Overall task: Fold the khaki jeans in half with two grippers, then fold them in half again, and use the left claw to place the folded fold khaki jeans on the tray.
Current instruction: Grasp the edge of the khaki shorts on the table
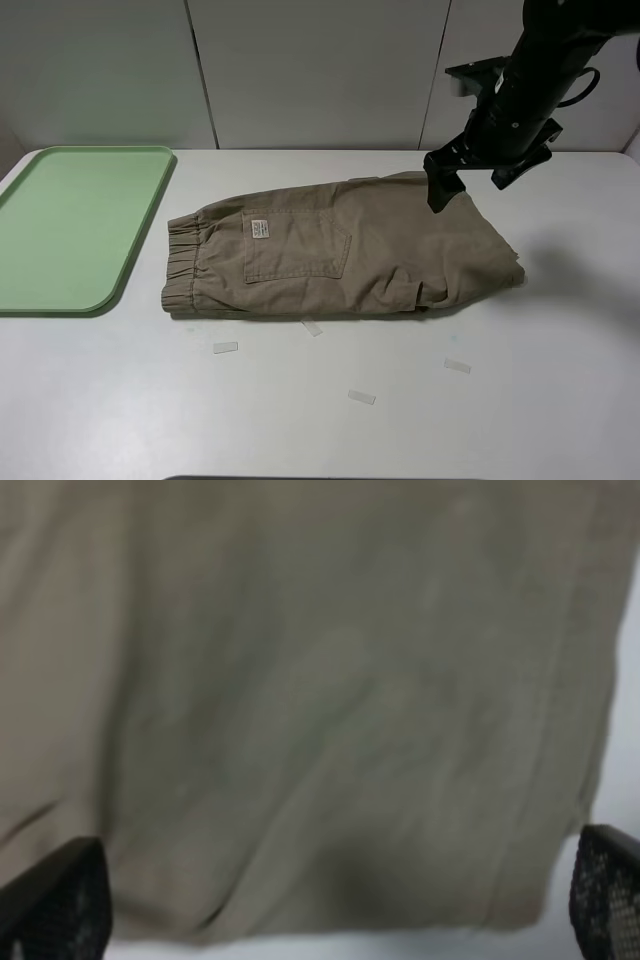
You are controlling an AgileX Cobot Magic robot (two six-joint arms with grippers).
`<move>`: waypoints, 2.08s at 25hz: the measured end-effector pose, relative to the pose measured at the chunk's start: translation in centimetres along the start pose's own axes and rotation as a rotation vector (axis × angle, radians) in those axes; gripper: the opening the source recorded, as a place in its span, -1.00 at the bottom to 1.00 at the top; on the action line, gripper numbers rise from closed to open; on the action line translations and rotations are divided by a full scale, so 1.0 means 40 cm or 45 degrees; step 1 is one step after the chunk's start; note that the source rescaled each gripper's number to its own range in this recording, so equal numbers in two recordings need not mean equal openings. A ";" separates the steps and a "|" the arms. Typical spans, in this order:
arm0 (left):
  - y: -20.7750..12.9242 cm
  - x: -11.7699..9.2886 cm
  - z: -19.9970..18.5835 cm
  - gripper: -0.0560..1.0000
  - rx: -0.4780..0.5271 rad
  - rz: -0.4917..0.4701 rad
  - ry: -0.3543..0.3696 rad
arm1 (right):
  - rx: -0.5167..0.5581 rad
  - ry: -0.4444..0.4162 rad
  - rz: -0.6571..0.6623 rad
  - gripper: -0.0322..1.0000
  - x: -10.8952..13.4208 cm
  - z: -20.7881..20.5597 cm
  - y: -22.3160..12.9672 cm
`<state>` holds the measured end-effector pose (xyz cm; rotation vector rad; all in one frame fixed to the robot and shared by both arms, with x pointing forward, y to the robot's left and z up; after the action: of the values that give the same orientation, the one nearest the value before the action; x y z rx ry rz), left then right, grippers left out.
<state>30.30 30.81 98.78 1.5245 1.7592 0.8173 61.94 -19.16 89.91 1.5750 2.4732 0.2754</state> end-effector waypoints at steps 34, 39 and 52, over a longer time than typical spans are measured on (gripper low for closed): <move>0.000 0.014 -0.001 0.88 -0.009 -0.063 0.088 | 0.132 0.064 0.093 1.00 -0.194 0.327 0.020; 0.000 0.014 -0.001 0.88 -0.009 -0.063 0.088 | 0.135 0.065 0.091 1.00 -0.194 0.332 0.021; 0.000 0.014 -0.001 0.88 -0.009 -0.063 0.088 | 0.142 0.106 0.123 -0.83 -0.178 0.333 0.021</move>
<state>30.20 31.37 98.78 1.4584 1.8346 0.8598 69.12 -24.60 77.74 1.7654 2.5185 0.2260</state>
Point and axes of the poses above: a point on each arm's last joint axis where the gripper is mounted, z pointing out along that axis toward the gripper, x along the wrist's bending axis when the last joint is at zero, y = z × x, the point moved 9 cm from there along z, pointing out along that axis toward the gripper, and after that the axes turned 5 degrees about -z, right-handed, at the moved point
